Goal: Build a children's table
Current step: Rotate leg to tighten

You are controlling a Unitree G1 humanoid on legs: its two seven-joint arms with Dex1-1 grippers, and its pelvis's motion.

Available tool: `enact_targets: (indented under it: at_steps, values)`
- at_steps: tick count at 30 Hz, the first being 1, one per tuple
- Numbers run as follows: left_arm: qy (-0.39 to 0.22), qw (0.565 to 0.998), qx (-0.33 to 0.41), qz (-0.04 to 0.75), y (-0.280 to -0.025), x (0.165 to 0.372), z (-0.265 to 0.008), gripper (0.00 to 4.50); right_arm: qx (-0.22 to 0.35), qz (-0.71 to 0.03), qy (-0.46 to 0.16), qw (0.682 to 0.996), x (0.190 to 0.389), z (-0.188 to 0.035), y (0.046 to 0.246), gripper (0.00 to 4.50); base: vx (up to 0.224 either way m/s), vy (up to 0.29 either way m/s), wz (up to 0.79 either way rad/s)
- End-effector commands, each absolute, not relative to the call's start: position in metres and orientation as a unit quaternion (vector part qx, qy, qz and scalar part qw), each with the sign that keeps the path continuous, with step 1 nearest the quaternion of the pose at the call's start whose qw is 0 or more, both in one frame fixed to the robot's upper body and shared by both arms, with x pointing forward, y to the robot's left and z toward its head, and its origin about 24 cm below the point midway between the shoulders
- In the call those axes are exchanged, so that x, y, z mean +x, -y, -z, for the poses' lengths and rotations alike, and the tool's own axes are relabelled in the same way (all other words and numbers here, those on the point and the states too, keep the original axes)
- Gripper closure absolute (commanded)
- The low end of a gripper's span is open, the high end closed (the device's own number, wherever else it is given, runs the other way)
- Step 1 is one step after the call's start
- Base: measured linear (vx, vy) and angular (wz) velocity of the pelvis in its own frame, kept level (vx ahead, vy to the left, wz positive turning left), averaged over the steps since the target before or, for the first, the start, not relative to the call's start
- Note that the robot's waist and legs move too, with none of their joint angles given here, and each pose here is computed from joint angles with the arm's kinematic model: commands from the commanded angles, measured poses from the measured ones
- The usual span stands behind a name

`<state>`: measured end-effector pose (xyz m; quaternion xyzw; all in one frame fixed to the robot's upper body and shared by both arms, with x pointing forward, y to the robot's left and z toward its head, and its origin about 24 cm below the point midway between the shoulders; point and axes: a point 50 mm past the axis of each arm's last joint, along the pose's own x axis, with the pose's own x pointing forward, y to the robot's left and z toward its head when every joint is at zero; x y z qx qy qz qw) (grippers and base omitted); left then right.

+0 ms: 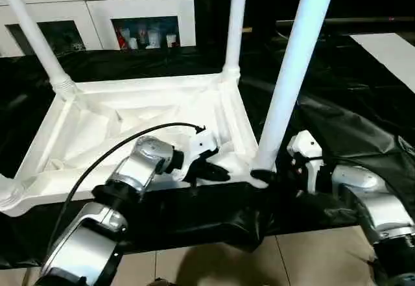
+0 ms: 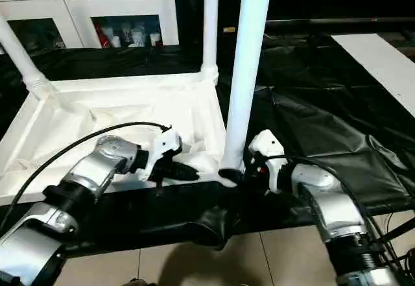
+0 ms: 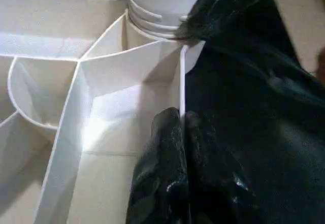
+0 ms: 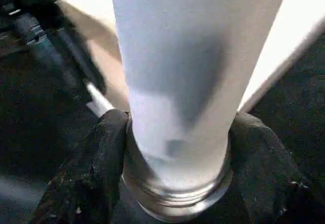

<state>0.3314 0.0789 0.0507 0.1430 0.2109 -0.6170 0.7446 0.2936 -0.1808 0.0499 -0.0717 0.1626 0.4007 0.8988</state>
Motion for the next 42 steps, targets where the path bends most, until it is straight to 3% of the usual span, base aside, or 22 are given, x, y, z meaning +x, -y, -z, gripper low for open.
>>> enact_targets:
  at_steps: [1, 3, 6, 12, 18, 19, 22, 30, 32, 35, 39, 42]
  values:
    - [-0.213, 0.773, 0.143, 0.580, -0.073, 0.338, -0.049, 4.50, -0.067, -0.358, -0.196, 0.911, 0.295, -0.036, 0.180, 1.85, 0.000, 0.000, 0.00]
    - [-0.211, 0.825, 0.128, 0.508, -0.060, 0.350, -0.050, 4.50, -0.021, -0.259, -0.192, 0.947, 0.306, -0.026, 0.165, 1.86, 0.000, 0.000, 0.00]
    - [-0.207, 0.853, 0.123, 0.463, -0.052, 0.356, -0.052, 4.50, 0.013, -0.179, -0.195, 0.964, 0.317, -0.021, 0.155, 1.86, 0.000, 0.000, 0.00]
    - [-0.197, 0.862, 0.134, 0.448, -0.041, 0.359, -0.054, 4.50, 0.044, -0.107, -0.188, 0.975, 0.330, -0.020, 0.140, 1.86, 0.000, 0.000, 0.00]
    - [-0.189, 0.839, 0.153, 0.486, -0.039, 0.356, -0.052, 4.50, 0.059, -0.129, -0.138, 0.980, 0.332, -0.033, 0.132, 1.86, 0.000, 0.000, 0.00]
    - [-0.186, 0.837, 0.154, 0.491, -0.040, 0.356, -0.053, 4.50, 0.068, -0.132, -0.127, 0.981, 0.332, -0.035, 0.132, 1.51, 0.000, 0.000, 0.00]
    - [-0.176, 0.828, 0.153, 0.510, -0.040, 0.354, -0.054, 4.50, 0.072, -0.151, -0.106, 0.980, 0.329, -0.040, 0.131, 1.14, 0.000, 0.000, 0.00]
    - [-0.142, 0.812, 0.144, 0.548, -0.037, 0.351, -0.058, 4.50, 0.049, -0.172, -0.073, 0.981, 0.309, -0.056, 0.144, 0.96, 0.000, 0.000, 0.00]
    - [-0.137, 0.814, 0.125, 0.550, -0.037, 0.352, -0.062, 4.06, 0.047, -0.188, -0.069, 0.979, 0.299, -0.059, 0.147, 0.87, 0.000, 0.000, 0.00]
    - [-0.127, 0.808, 0.101, 0.566, -0.041, 0.353, -0.071, 3.92, 0.033, -0.238, -0.077, 0.968, 0.278, -0.062, 0.152, 0.87, 0.000, 0.000, 0.00]
    - [-0.116, 0.802, 0.089, 0.579, -0.047, 0.353, -0.078, 3.57, 0.015, -0.280, -0.082, 0.956, 0.266, -0.066, 0.153, 0.87, 0.000, 0.000, 0.00]
    - [-0.116, 0.797, 0.071, 0.588, -0.069, 0.349, -0.089, 3.34, 0.008, -0.328, -0.079, 0.941, 0.258, -0.075, 0.148, 0.87, 0.000, 0.000, 0.00]
